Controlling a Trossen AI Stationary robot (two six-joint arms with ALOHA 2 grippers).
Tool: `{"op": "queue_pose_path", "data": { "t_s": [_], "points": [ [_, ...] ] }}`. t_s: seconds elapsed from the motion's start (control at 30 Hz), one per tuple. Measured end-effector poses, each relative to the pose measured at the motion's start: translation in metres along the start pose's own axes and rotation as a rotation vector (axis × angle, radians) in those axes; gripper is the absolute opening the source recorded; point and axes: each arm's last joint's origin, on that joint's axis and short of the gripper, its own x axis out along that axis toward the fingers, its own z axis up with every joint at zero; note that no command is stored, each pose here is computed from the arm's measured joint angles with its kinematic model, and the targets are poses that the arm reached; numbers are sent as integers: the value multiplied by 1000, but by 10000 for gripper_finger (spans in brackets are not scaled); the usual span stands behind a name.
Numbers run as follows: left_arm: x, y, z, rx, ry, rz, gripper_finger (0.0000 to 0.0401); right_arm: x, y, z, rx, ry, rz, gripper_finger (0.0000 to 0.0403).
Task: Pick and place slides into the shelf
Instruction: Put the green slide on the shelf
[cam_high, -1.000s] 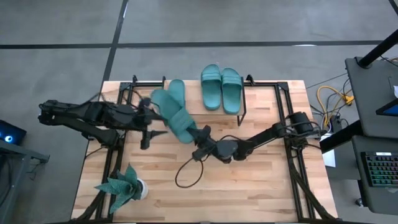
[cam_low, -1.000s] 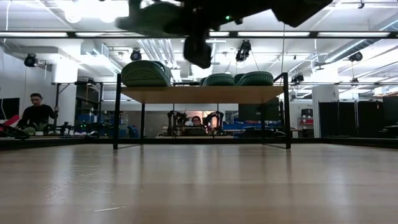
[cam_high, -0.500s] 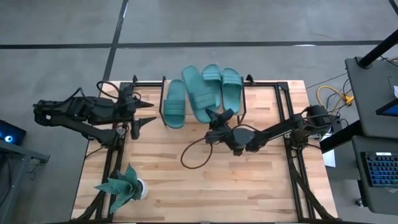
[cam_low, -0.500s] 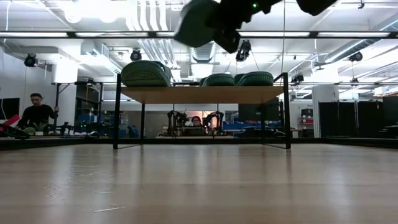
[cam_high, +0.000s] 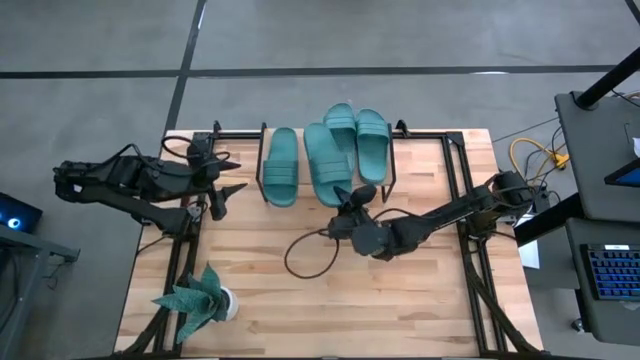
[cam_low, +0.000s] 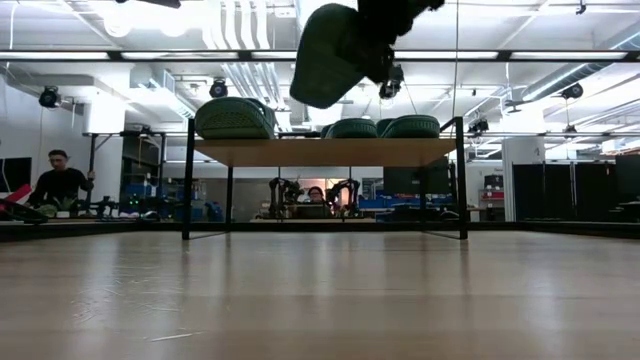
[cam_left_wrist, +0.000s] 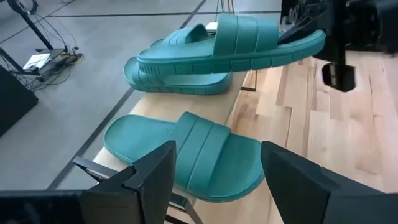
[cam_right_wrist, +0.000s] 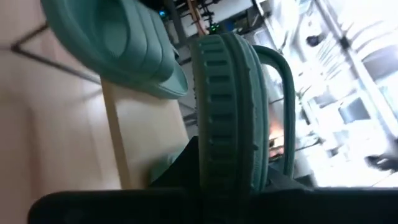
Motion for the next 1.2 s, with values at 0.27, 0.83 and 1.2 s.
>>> {"op": "queue_pose_path", "data": {
  "t_s": [0.27, 0.83, 1.2],
  "points": [
    [-18, 12, 4, -7, -12, -2, 219, -2, -19, 18, 340, 0, 236, 31],
    [-53, 36, -6, -59, -92, -15, 219, 23, 5, 28, 373, 93, 115, 31],
    [-63, 43, -8, -75, -128, -19, 219, 31, 12, 39, 297, 94, 101, 31]
  ]
}}
